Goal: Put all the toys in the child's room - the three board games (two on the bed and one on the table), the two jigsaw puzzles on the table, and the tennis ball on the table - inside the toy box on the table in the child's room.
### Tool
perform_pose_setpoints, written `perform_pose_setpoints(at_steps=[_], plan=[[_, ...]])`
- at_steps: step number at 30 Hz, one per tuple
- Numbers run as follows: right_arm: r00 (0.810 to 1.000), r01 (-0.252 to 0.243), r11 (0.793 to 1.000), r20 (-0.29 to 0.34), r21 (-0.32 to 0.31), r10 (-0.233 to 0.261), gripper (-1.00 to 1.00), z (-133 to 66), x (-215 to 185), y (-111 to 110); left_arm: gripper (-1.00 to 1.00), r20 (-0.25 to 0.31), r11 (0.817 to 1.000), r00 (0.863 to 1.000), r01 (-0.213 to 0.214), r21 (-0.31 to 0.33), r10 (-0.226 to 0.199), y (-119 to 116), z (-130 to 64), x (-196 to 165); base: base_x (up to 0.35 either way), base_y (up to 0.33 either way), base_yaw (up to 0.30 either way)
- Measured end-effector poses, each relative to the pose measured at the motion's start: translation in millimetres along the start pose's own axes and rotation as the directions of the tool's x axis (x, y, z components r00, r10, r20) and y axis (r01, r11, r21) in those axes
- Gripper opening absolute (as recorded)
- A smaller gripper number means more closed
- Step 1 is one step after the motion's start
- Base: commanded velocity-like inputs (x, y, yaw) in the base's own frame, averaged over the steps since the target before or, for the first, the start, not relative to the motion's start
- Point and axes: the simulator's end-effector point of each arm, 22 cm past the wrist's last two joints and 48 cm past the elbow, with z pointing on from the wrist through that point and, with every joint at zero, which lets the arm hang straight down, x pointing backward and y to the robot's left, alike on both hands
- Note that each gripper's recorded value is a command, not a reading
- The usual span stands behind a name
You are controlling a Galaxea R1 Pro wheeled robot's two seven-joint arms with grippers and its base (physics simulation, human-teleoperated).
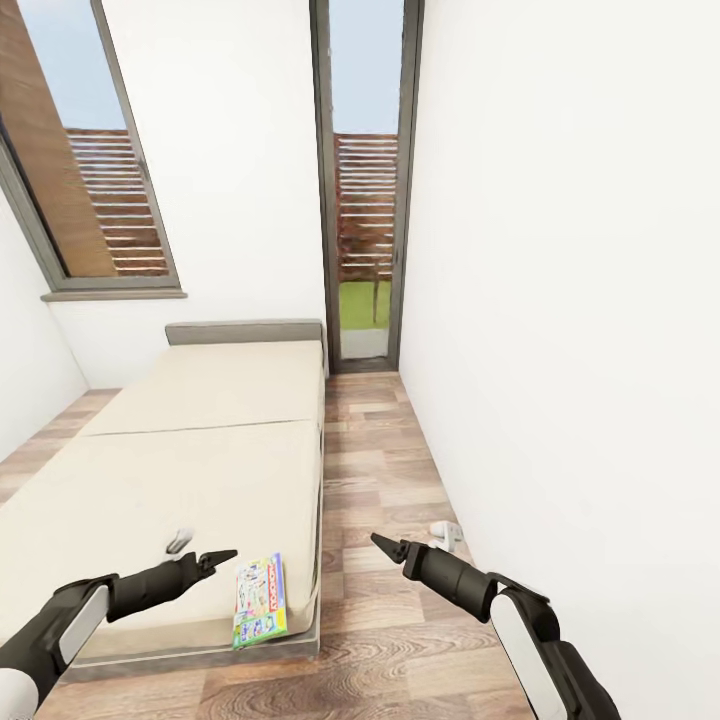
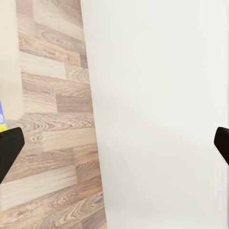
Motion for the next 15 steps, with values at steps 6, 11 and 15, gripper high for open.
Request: perform_pose_setpoints(at_steps=[6, 11, 15], plan=[[1.000, -0.001, 1.000, 0.001, 0.001, 0.001, 1.00, 2.7, 3.2, -5.9, 1.00, 0.020, 0.998, 0.998, 0.055, 0.004, -0.055, 7.0, -1.9, -5.8, 0.000, 0.000, 0.000], [1.000, -0.002, 1.000, 0.001, 0.002, 0.002, 1.00, 4.9, 6.3, -11.4, 1.00, 0.026, 0.997, 0.996, 0.082, -0.006, -0.082, 17.1, -0.1, -3.2, 0.000, 0.000, 0.000], [1.000, -0.002, 1.000, 0.002, 0.002, 0.002, 1.00, 6.7, 8.3, -15.2, 1.00, 0.032, 0.996, 0.996, 0.089, -0.013, -0.088, 24.9, 0.8, -2.0, 0.000, 0.000, 0.000]])
